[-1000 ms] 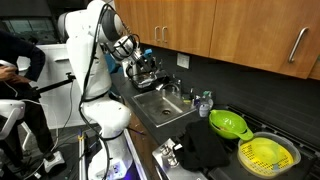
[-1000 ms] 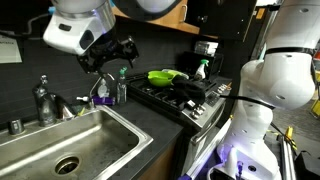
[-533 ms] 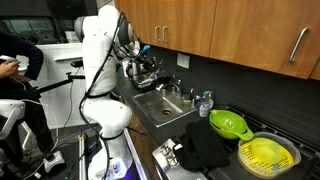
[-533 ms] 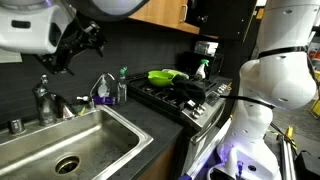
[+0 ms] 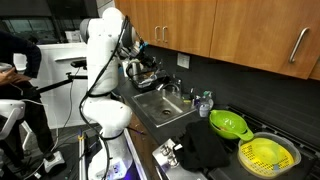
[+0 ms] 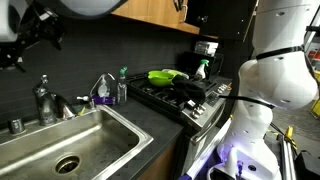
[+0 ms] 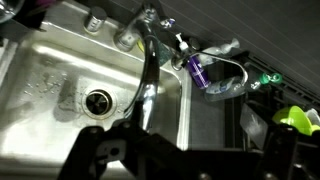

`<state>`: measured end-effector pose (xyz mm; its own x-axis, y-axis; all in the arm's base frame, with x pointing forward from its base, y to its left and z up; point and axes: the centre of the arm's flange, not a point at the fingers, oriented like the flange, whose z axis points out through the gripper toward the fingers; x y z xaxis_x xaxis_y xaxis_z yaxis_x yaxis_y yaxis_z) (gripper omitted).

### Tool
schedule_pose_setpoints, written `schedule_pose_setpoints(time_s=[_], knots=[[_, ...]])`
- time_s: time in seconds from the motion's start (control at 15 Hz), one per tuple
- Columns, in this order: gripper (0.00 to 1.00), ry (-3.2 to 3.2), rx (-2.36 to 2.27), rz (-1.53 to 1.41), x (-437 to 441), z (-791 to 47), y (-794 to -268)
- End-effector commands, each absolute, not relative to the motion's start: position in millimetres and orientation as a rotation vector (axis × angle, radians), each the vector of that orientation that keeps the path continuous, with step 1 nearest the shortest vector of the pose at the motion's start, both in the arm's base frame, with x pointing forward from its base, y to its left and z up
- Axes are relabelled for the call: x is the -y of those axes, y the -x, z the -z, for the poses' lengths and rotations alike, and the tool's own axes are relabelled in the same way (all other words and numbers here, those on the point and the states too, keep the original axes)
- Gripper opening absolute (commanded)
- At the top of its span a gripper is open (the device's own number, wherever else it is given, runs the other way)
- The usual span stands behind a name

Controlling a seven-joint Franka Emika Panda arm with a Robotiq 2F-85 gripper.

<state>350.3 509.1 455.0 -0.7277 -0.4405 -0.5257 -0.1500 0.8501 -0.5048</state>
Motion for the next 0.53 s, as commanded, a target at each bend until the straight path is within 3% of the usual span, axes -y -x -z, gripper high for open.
schedule_pose_setpoints(time_s=[0.0, 0.47], knots=[[1.00, 0.472, -2.346, 0.414, -498.5, -461.3, -364.1], [1.00, 0.310, -2.408, 0.120, -427.2, -442.5, -393.3]])
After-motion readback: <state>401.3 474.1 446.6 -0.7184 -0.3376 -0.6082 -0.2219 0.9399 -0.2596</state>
